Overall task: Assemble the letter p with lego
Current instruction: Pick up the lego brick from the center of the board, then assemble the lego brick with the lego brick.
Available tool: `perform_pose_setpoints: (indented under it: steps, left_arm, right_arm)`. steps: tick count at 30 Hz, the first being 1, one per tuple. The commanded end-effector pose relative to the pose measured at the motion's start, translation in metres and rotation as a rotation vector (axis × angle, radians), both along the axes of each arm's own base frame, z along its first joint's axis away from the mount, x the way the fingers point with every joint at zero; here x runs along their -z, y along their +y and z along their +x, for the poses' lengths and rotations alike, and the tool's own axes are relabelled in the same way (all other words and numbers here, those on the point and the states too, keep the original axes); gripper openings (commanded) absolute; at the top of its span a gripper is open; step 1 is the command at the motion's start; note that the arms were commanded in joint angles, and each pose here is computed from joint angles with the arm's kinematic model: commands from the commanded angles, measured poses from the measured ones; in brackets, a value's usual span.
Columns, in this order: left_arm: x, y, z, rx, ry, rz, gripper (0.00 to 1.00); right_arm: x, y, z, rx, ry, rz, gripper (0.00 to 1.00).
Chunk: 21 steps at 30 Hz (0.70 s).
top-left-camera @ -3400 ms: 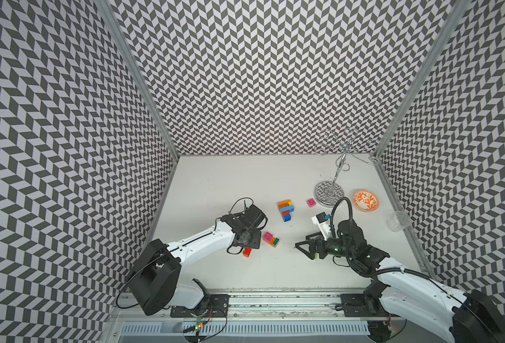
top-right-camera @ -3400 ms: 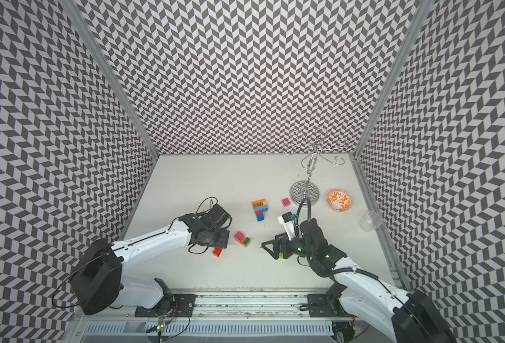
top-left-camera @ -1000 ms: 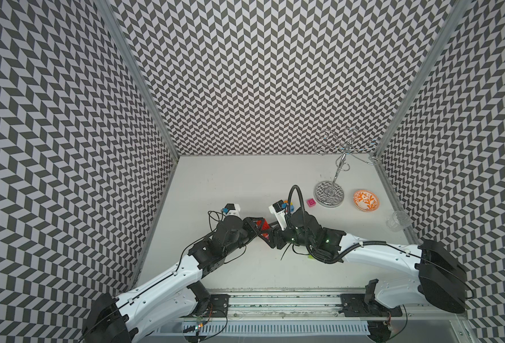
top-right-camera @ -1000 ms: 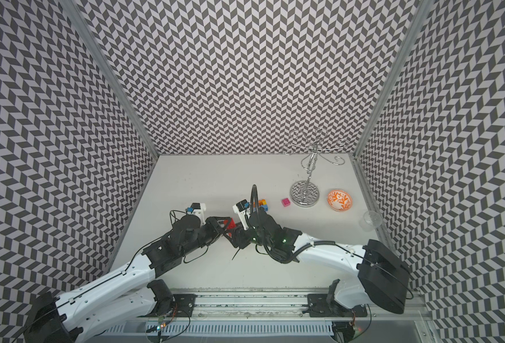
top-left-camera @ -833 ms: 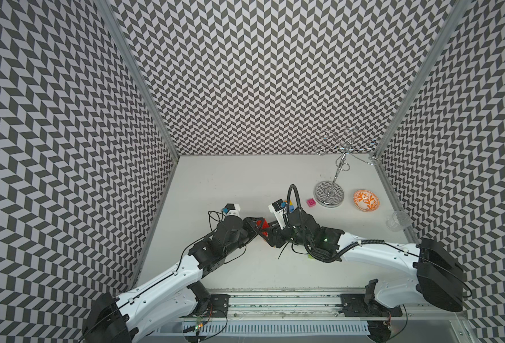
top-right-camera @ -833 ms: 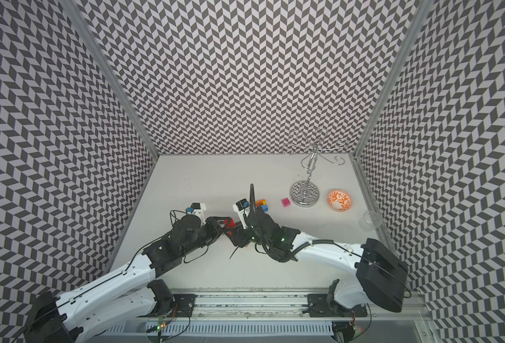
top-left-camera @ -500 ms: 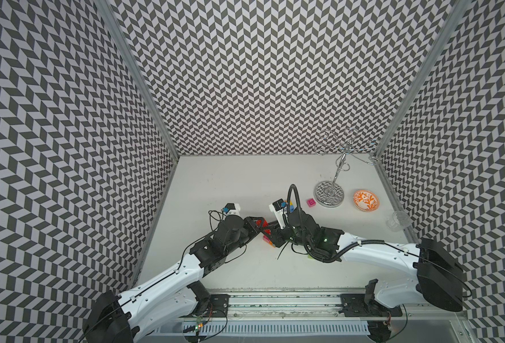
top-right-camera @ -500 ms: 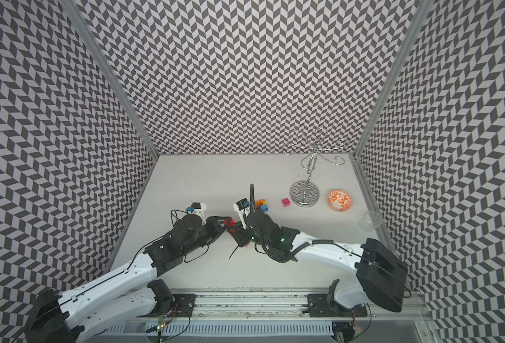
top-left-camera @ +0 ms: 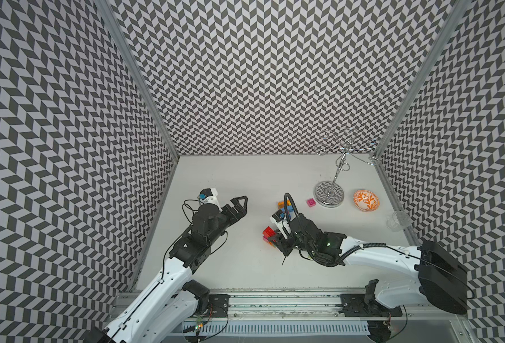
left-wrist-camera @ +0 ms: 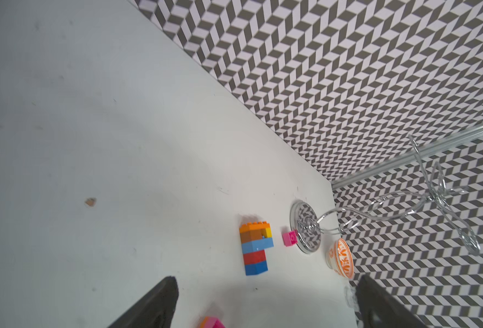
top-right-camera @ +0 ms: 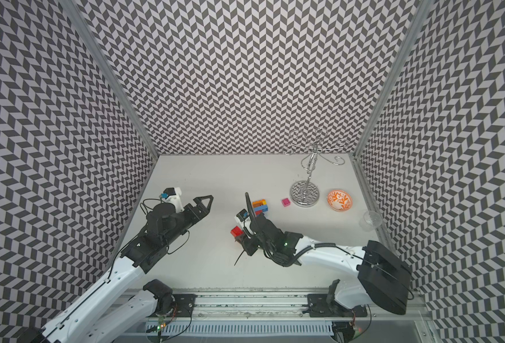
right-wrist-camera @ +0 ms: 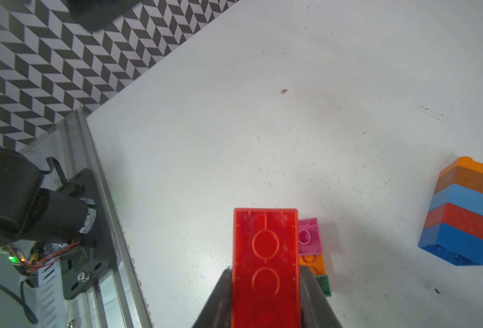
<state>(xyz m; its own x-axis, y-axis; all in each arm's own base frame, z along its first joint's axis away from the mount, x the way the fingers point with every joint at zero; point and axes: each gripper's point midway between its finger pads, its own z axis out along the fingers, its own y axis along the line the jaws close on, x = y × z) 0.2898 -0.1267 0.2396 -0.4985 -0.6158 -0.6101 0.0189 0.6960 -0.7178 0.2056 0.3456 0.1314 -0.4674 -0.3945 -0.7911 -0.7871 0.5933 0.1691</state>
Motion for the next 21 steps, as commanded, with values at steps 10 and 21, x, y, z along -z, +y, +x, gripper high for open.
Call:
perform_pose_setpoints:
  steps: [10,21]
  left_arm:
    - [0.067,0.032,0.006,0.039,-0.124,-0.065,1.00]
    - [0.089,0.049,0.010,0.000,-0.122,0.037,1.00]
  right_arm:
    - [0.040,0.012,0.023,-0.074,-0.104,-0.248,0.00]
    - [0.059,0.011,0.031,-0.048,-0.083,-0.293,0.00]
